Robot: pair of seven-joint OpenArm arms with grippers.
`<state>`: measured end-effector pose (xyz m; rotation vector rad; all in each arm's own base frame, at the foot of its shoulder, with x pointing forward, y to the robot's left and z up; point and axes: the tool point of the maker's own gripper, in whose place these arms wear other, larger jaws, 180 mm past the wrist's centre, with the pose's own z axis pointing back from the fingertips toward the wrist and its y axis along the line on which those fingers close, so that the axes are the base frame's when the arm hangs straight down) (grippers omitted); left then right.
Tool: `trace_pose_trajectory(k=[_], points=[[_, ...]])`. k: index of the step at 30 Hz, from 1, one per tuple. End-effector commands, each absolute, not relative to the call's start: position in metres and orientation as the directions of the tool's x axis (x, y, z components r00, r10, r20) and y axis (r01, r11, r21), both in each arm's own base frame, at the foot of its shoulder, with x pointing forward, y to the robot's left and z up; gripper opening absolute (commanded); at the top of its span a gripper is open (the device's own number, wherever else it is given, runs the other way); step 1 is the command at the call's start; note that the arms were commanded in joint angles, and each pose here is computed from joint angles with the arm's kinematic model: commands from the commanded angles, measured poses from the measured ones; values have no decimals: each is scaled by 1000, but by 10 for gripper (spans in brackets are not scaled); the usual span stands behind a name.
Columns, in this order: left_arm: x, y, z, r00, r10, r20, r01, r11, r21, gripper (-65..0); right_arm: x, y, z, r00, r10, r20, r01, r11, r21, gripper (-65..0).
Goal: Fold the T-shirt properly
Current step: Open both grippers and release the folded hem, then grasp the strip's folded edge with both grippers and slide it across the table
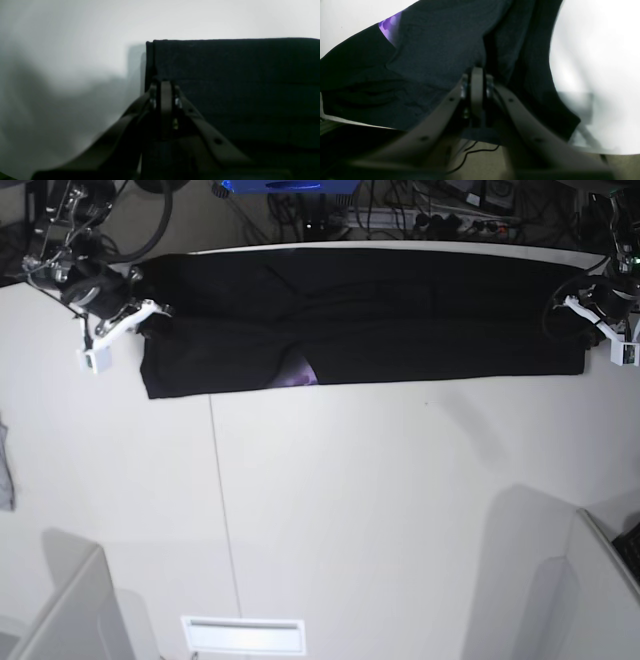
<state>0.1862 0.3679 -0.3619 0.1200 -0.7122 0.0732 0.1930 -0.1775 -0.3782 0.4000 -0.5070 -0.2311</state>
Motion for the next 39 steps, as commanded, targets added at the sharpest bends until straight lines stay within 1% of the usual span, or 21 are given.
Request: trace_pose_trajectory(k=[1,2,3,4,9,10,11,13,15,17,19,20,21,22,23,24,25,26,31,34,39], points=[[193,374,-350,732,4,681,-106,988,109,-596,194,-180,-373,841,-319,438,119,897,425,-491],[193,375,-349,732,4,682,-107,988,109,-550,194,-181,-374,839,-332,431,135,894,427,-426],[193,375,-349,732,4,682,-107,988,109,-494,194,-183,-374,833,-346,431,149,891,428,-384],[192,375,-350,732,5,681,-108,988,109,-444,195,-184,-373,824,-360,437,161,889,429,-371],[193,375,-349,730,3,683,-107,988,110,-168,199,-195,-370,794,-374,480,175,896,409,-386],[194,375,-348,728,5,685,-108,988,107,-128,200,-196,-370,790,-373,487,174,897,406,-386],[194,374,-348,726,6,688,-108,989,106,-97,201,-197,-369,786,-372,493,171,898,406,-386],[197,377,-341,710,9,704,-119,987,108,-69,203,-197,-367,778,-373,506,167,898,406,-386],[197,376,-332,680,31,733,-149,984,97,-71,206,-197,-365,767,-373,522,160,899,407,-386],[199,371,-321,636,55,770,-179,981,78,-71,211,-185,-361,765,-332,552,97,906,411,-387],[201,365,-315,602,77,794,-200,978,57,-77,215,-172,-358,770,-270,579,15,914,406,-401],[202,362,-315,593,90,800,-208,977,44,-104,215,-162,-359,776,-240,583,-26,912,410,-434],[203,360,-317,587,102,803,-214,976,33,-151,217,-157,-359,777,-224,588,-47,911,409,-476],[204,359,-318,584,108,804,-219,975,28,-222,218,-153,-360,778,-206,593,-67,912,404,-534],[203,359,-323,583,130,802,-232,973,11,-329,218,-149,-362,779,-182,599,-85,917,390,-609],[202,359,-329,584,153,797,-246,969,-5,-436,218,-146,-365,779,-157,607,-101,924,369,-650],[202,360,-334,584,173,793,-260,965,-19,-573,218,-145,-368,780,-123,613,-115,936,334,-650],[201,363,-340,588,191,786,-273,962,-29,-650,217,-144,-372,781,-93,618,-126,945,301,-650],[190,373,-368,618,263,741,-327,943,-61,-650,213,-148,-389,790,11,613,-113,985,128,-650],[185,377,-383,630,304,715,-357,931,-81,-650,218,-151,-397,795,39,605,-94,994,60,-650],[188,363,-422,678,359,642,-361,923,-135,-650,223,-157,-419,825,41,564,-76,996,39,-650]])
